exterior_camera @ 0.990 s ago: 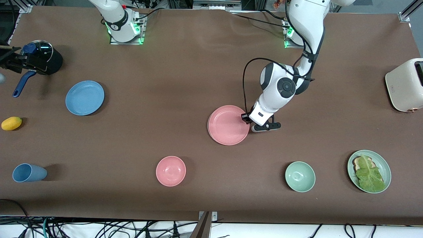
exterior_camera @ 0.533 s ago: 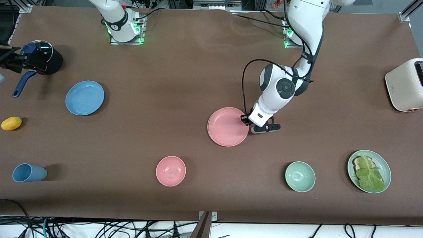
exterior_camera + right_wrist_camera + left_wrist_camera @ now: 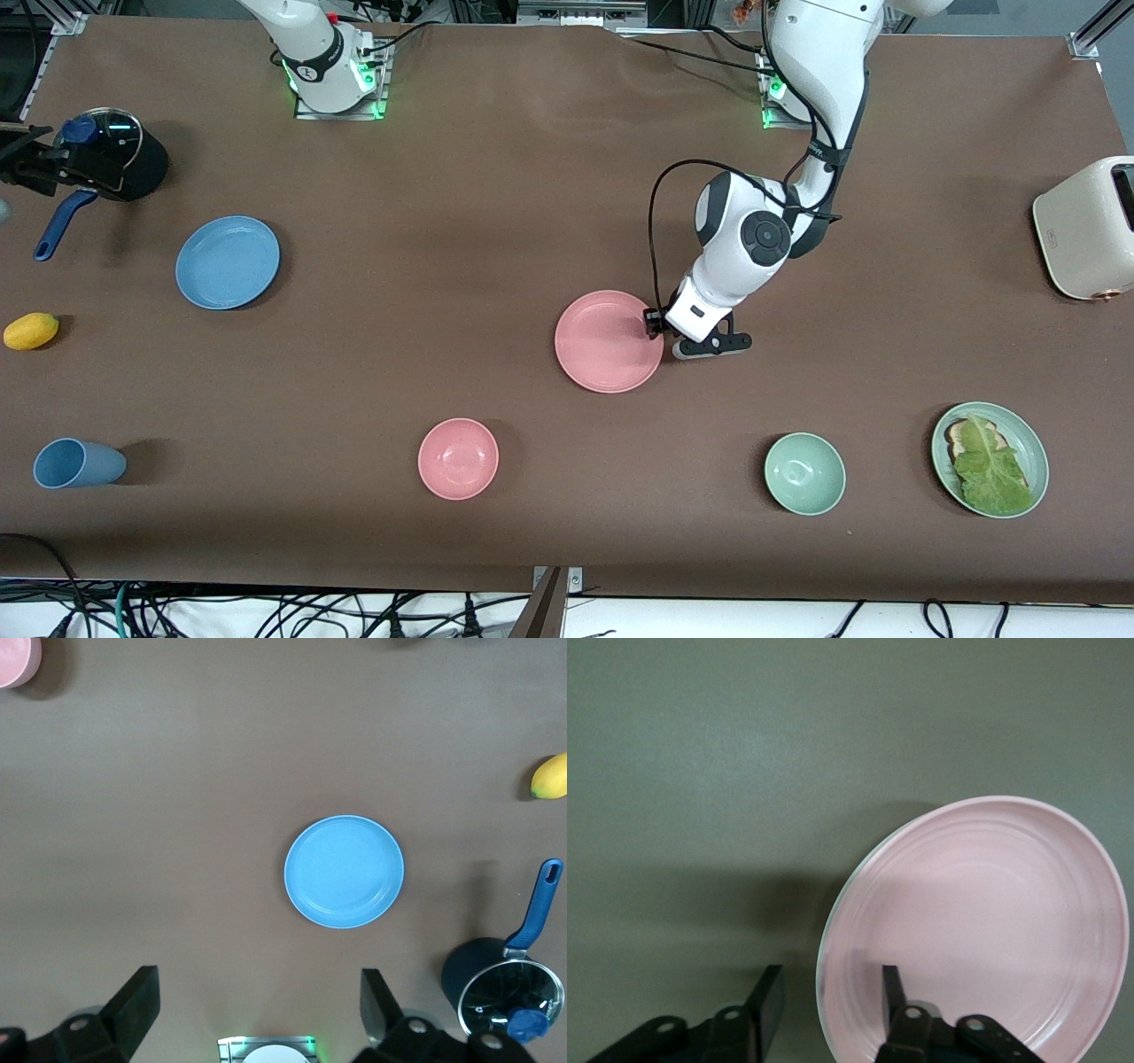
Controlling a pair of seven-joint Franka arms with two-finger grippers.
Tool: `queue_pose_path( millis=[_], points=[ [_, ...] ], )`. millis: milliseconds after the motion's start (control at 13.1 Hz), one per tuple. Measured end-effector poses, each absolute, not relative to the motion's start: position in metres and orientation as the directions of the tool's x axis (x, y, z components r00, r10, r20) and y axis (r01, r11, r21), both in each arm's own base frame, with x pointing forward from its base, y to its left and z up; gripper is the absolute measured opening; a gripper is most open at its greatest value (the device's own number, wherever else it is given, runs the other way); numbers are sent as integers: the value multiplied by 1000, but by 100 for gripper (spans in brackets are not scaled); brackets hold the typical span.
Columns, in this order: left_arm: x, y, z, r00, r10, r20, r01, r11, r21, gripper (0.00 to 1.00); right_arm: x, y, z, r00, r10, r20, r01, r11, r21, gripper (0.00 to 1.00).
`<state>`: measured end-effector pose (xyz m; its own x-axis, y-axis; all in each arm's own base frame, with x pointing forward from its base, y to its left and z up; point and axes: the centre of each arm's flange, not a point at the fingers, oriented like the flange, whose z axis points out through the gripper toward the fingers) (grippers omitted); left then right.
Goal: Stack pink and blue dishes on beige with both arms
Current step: 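Open the left gripper to release the pink plate, then raise the left gripper away while the right gripper reaches the blue plate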
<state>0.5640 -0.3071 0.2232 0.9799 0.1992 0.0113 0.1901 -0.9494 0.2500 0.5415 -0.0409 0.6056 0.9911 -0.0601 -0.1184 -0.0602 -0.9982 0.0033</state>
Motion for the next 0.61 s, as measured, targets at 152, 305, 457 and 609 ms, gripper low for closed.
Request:
queue_pose_path(
  millis=[152,305,457,609],
  points=[
    [570,-304,233,980,201,0,194,-948,252,65,541,-48,605,990,-72,-121,-72,-997,3,100],
    [582,-293,253,984,173,-36,177,-959,220,75,543,-54,595,986,-83,-146,-83,-997,4,100],
    [599,-278,290,993,98,-60,105,-985,133,80,548,-70,575,977,-111,-184,-112,-994,7,100],
    [613,-262,325,995,61,-80,66,-996,65,85,558,-90,545,964,-144,-224,-145,-989,14,100]
  ],
)
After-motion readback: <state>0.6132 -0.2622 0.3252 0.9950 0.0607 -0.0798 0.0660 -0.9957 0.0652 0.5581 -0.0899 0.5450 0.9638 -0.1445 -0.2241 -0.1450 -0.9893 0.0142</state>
